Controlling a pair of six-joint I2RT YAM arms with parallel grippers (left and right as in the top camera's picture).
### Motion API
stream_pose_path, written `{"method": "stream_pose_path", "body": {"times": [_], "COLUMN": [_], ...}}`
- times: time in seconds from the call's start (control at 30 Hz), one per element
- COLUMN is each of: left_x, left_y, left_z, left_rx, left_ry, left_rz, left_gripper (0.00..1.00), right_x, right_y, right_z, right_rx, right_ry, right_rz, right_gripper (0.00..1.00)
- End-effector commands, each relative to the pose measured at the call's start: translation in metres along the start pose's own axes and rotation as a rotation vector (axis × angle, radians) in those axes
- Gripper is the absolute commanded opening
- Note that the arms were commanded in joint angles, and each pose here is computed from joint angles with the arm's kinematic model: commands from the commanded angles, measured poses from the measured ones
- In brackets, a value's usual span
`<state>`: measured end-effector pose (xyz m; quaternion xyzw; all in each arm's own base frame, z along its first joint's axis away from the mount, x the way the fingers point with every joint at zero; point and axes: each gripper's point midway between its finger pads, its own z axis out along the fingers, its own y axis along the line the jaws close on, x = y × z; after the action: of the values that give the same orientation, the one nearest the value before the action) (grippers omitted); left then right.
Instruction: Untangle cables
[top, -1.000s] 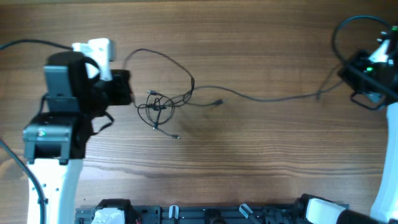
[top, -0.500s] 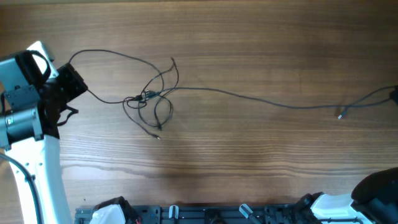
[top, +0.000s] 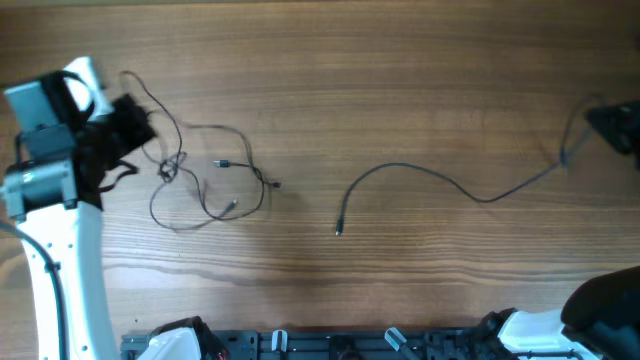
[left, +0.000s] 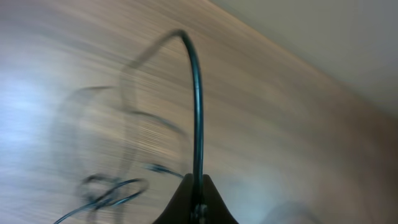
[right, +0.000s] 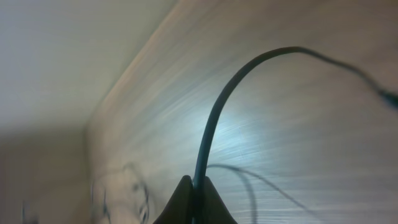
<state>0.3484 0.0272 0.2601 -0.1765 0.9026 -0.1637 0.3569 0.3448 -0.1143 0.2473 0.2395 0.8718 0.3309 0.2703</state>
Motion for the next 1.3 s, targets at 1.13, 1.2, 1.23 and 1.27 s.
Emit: {"method": "stream_pose_path", "body": {"times": [1.13,1.2,1.23,1.27], "left_x": [0.161,0.165,0.168,0.173], "left_y": [-0.3,-0.303,-0.303,-0.304], "left_z": [-0.091,-0.09,-0.085,-0.077], "left_rx": [1.309,1.359,1.362,1.36], "left_ry": [0.236,0.267,0.289,0.317], "left_rz": [0.816,0.81,0.802,0.795], "left_gripper": [0.86,0.84,0.82,0.8], "right_x": [0.152,0.152,0.153,0.153], "right_y": [0.332,0.338,0.339,0.34], "right_z": [-0.035,-0.04,-0.041,-0.042], "right_rx": [-0.696,-0.725,-0.734,-0.74], "right_ry": [0.159,0.163,0.168,0.168], "right_rz": [-0.396,-0.404,-0.401,-0.406], "right_gripper": [0.04,0.04,0.04,0.04]}}
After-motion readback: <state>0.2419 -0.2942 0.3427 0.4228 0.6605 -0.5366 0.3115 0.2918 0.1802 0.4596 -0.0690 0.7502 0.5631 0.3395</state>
